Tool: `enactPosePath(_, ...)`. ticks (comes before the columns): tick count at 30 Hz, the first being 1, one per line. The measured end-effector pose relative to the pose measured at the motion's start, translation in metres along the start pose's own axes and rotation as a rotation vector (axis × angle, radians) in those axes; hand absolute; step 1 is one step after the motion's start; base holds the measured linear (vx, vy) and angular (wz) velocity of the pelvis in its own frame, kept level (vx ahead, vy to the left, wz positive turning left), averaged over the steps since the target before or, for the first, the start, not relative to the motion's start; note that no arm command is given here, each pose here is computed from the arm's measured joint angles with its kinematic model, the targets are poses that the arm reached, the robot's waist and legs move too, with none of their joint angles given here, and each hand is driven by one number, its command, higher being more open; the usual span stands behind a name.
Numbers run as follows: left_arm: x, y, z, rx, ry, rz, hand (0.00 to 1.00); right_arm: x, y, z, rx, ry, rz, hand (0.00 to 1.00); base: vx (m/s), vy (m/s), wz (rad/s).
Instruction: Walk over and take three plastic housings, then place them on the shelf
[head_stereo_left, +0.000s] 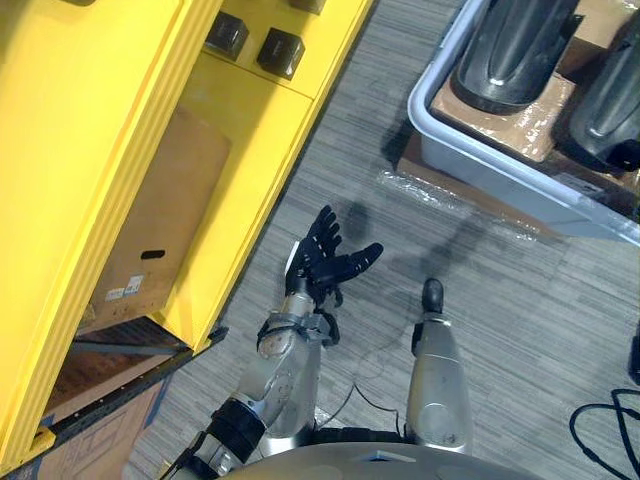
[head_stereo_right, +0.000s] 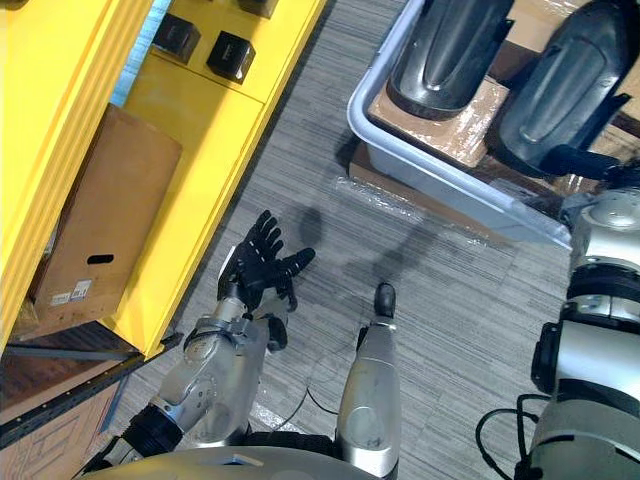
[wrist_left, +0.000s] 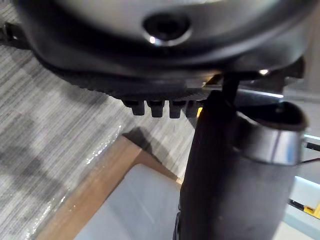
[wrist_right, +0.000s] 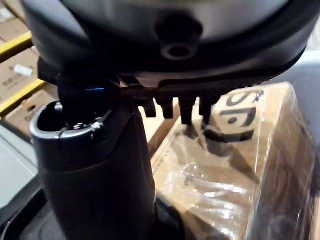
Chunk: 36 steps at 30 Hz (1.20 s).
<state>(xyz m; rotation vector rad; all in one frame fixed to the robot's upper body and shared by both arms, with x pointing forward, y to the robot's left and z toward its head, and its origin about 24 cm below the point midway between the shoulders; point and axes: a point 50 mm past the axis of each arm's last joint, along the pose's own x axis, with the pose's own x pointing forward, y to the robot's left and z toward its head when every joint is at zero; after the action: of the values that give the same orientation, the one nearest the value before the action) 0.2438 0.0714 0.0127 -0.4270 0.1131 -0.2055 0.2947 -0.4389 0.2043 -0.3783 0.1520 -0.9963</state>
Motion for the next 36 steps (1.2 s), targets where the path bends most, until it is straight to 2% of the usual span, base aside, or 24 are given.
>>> enactPosePath(4,-0.001,0.007,-0.008,0.013,0.034,0.026,1.00,0.007,-0.029,-0.004,-0.078,0.050,-0.065,0.00,0.04,-0.015,0.11)
enactPosePath(8,-0.003,0.008,-0.010,0.013,0.041,0.026,1.00,0.008,-0.035,-0.011,-0.094,0.144,-0.102,0.00,0.04,-0.028,0.03)
enactPosePath(14,-0.006,0.005,-0.008,-0.001,0.030,0.004,1.00,0.006,-0.021,-0.014,0.017,0.188,-0.116,0.00,0.04,-0.020,0.00)
enactPosePath(21,-0.020,0.005,-0.001,-0.028,-0.016,-0.009,1.00,0.000,-0.008,-0.027,0.037,0.169,-0.176,0.00,0.06,-0.014,0.02)
enactPosePath(25,-0.026,0.008,0.018,-0.026,-0.088,-0.034,1.00,-0.013,0.003,-0.036,0.112,0.052,-0.248,0.00,0.07,-0.033,0.10)
enactPosePath(28,-0.024,0.007,0.035,-0.020,-0.154,-0.085,1.00,-0.031,0.012,-0.028,0.108,-0.131,-0.283,0.00,0.06,-0.013,0.02)
enactPosePath(32,-0.014,-0.003,0.048,-0.014,-0.140,-0.220,1.00,-0.070,0.045,-0.046,0.094,-0.255,-0.207,0.00,0.11,-0.015,-0.10)
enactPosePath(36,-0.004,-0.031,0.043,-0.002,-0.039,-0.380,1.00,-0.116,0.063,-0.067,0.059,-0.392,-0.115,0.00,0.10,-0.007,-0.25)
